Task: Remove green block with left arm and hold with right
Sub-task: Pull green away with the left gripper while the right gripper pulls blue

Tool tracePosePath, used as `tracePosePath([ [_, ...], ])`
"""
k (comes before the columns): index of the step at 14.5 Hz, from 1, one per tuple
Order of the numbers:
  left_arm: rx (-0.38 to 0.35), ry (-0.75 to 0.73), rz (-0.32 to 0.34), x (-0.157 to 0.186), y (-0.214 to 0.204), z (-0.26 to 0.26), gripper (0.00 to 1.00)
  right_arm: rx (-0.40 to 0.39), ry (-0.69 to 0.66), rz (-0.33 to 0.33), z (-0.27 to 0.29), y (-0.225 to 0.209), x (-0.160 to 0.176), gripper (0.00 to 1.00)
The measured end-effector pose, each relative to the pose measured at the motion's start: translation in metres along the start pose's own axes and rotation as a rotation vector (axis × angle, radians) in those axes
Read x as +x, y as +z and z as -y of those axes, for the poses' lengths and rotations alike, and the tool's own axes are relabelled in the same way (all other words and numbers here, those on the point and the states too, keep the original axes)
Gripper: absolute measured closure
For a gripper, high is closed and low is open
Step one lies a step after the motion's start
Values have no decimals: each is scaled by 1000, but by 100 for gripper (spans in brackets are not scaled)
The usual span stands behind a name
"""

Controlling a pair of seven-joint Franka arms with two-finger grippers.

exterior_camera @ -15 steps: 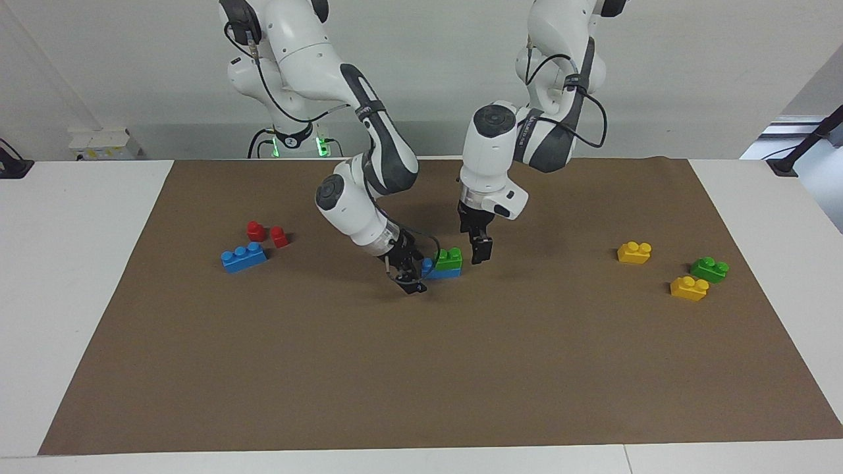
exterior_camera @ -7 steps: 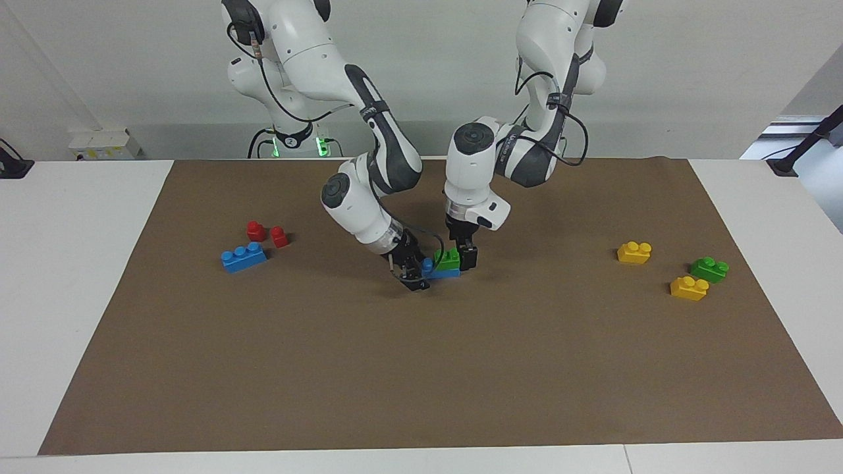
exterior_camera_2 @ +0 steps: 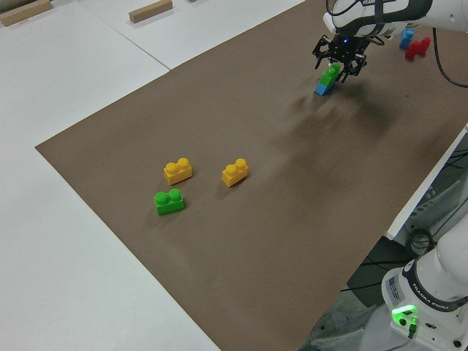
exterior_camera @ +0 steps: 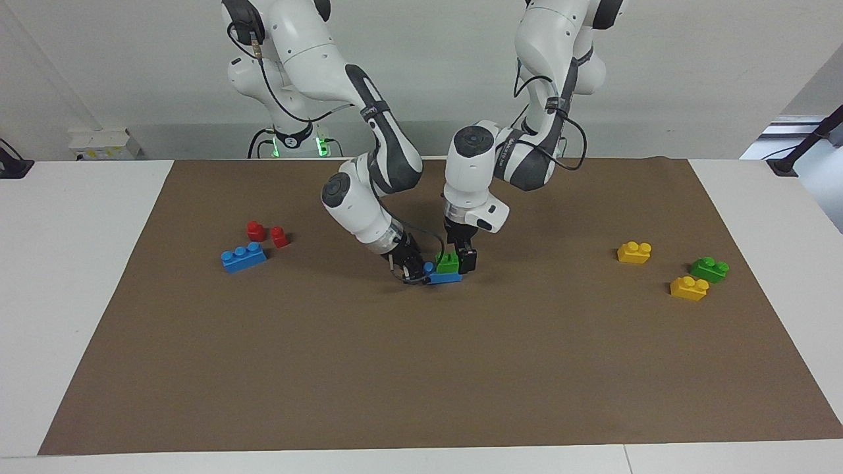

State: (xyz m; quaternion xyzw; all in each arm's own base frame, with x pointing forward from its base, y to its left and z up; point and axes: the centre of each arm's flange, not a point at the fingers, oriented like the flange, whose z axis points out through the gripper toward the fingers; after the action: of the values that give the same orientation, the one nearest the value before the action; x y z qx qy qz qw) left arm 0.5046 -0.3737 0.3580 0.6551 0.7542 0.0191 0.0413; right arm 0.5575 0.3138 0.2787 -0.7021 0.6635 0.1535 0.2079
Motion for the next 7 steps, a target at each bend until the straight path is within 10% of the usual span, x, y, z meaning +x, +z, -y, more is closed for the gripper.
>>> tracePosePath([
  [3,-4,-13,5,-1,0,0,0,0,-1,0,0,0,0,65],
  [7,-7,-19,6,-5,1,4,43,0,0,0,0,0,0,65],
])
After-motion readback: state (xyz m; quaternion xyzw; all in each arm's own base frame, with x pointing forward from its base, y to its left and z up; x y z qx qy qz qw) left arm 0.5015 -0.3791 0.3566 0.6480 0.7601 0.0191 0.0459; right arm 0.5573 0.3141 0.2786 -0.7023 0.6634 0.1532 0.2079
